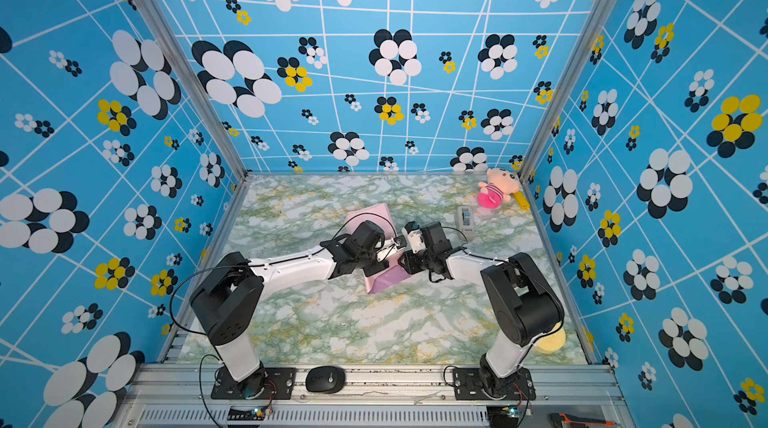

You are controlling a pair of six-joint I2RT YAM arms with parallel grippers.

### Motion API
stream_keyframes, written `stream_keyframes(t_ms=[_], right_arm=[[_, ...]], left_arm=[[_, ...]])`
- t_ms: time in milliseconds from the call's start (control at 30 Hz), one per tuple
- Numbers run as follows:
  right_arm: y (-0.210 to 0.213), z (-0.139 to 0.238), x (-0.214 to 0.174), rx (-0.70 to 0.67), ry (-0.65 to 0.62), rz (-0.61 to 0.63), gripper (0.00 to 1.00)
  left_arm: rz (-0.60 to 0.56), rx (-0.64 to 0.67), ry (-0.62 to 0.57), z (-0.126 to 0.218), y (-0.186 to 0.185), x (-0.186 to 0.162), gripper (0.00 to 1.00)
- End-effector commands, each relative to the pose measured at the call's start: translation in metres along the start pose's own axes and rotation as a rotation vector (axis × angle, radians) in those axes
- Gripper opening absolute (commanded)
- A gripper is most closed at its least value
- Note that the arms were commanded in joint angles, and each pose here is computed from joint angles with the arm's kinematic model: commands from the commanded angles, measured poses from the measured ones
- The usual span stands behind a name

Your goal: Wrap the gift box in paper

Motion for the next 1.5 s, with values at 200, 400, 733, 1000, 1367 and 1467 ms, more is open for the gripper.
stream_keyframes(t_ms=[200, 400, 733, 1000, 1367, 1467], right_arm=[[-0.005, 0.0, 0.004, -0.025, -0.002, 0.006, 0.32], [-0.005, 0.006, 0.005, 0.0, 0.012, 0.04, 0.48], [-0.013, -0.005, 0.01, -0.014, 0.023, 0.039, 0.17], [-0.014, -0.003, 0.007, -0.045, 0.026, 0.055, 0.4], [-0.023, -0.012, 0.009, -0.089, 0.063, 0.085, 0.0], [-0.024, -0.009, 0.007, -0.1, 0.057, 0.088, 0.17]], left_arm=[[0.026, -0.088, 0.067, -0.01, -0.017, -0.021, 0.53], [0.031, -0.086, 0.063, -0.01, -0.016, -0.02, 0.53], [0.035, -0.095, 0.061, -0.011, -0.018, -0.019, 0.53], [0.046, -0.104, 0.061, -0.013, -0.019, -0.02, 0.53], [0.052, -0.107, 0.057, -0.012, -0.019, -0.019, 0.53], [0.052, -0.108, 0.059, -0.013, -0.019, -0.02, 0.53]])
Point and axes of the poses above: each gripper's point midway between its finger pads, its own z axis back along the fingers, its own y axis along the line the jaws close on, x = y × z, the point moved 6 cm from there along z, back along the fingers, and after that the axes turned 6 degrees about z, right-handed, at the moved point
